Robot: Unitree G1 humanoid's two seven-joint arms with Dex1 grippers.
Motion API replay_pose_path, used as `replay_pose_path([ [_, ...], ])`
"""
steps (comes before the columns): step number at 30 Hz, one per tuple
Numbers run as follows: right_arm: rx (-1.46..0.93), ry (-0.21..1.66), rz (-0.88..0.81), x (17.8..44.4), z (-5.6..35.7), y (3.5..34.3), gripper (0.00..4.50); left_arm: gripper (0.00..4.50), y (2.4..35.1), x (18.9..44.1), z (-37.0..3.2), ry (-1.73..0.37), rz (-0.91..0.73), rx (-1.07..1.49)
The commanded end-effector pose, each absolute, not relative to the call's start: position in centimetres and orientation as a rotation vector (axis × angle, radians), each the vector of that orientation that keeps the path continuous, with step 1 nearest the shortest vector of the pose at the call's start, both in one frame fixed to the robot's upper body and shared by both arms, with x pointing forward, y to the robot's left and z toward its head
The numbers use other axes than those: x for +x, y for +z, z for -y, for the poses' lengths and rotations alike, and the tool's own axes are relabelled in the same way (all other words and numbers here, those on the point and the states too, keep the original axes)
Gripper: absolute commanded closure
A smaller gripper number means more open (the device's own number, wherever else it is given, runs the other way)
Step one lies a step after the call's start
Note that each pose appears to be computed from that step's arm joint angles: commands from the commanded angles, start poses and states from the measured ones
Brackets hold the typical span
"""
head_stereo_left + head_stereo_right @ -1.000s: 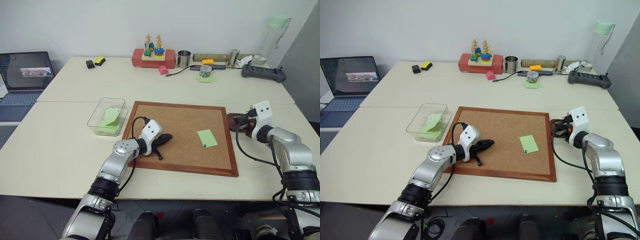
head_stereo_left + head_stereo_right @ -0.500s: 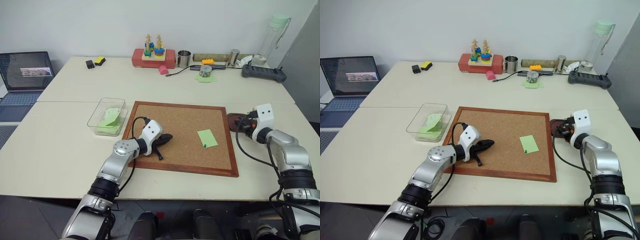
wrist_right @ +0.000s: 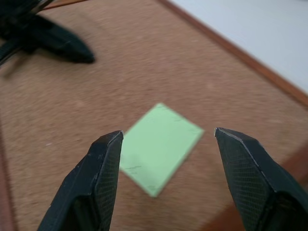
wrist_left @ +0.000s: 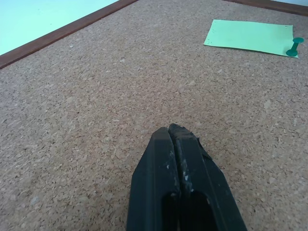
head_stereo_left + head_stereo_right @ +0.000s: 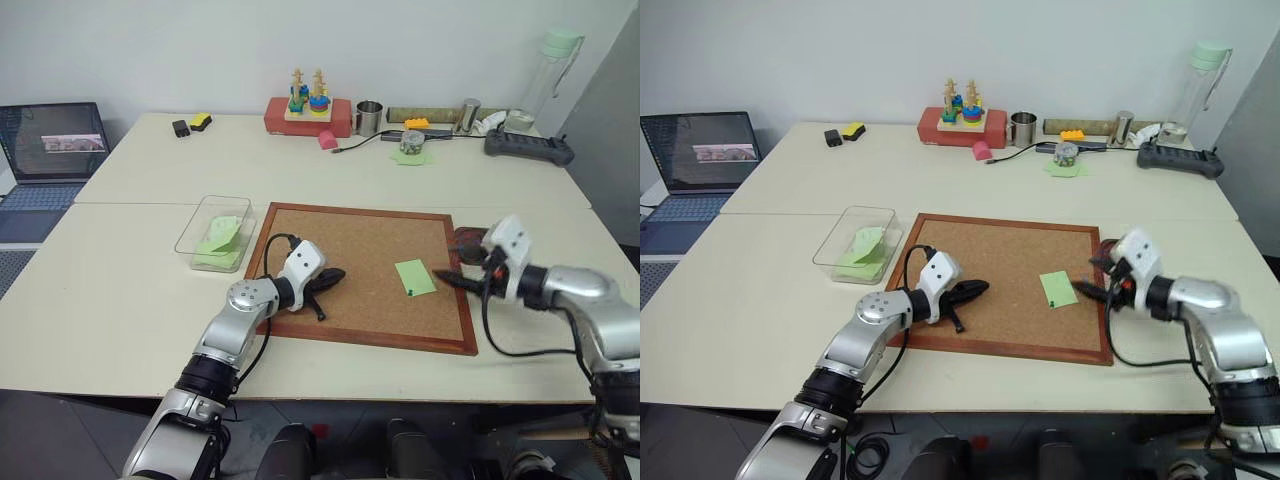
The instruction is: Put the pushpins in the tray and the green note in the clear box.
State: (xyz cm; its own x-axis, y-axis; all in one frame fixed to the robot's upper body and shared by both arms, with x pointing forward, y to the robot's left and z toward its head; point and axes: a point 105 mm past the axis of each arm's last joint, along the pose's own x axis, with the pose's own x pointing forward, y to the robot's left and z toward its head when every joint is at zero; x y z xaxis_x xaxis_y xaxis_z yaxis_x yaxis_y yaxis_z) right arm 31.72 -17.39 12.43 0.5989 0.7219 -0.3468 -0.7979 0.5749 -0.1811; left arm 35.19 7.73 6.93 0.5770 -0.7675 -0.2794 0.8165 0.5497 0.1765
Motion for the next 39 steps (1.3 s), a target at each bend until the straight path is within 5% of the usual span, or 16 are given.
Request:
replay_pose_path([
  [1, -0.402, 0.958, -0.205, 31.3, 15.8, 12.0, 1.32, 4.50, 3.0, 34.3, -8.6, -0.932, -0.335, 0.322],
  [14, -0.349, 0.955, -0.234, 32.2, 15.3, 9.6, 1.32, 4.50, 2.8, 34.2, -8.9, -0.925, -0.341, 0.328],
  [30, -0.367, 1.004, -0.252, 31.7, 15.0, 9.0, 4.44, 4.50, 2.7, 34.1, -9.1, -0.925, -0.347, 0.335],
  [39, -0.393, 1.060, -0.160, 31.3, 14.4, 11.8, 4.48, 4.50, 2.6, 34.0, -9.2, -0.922, -0.351, 0.334],
])
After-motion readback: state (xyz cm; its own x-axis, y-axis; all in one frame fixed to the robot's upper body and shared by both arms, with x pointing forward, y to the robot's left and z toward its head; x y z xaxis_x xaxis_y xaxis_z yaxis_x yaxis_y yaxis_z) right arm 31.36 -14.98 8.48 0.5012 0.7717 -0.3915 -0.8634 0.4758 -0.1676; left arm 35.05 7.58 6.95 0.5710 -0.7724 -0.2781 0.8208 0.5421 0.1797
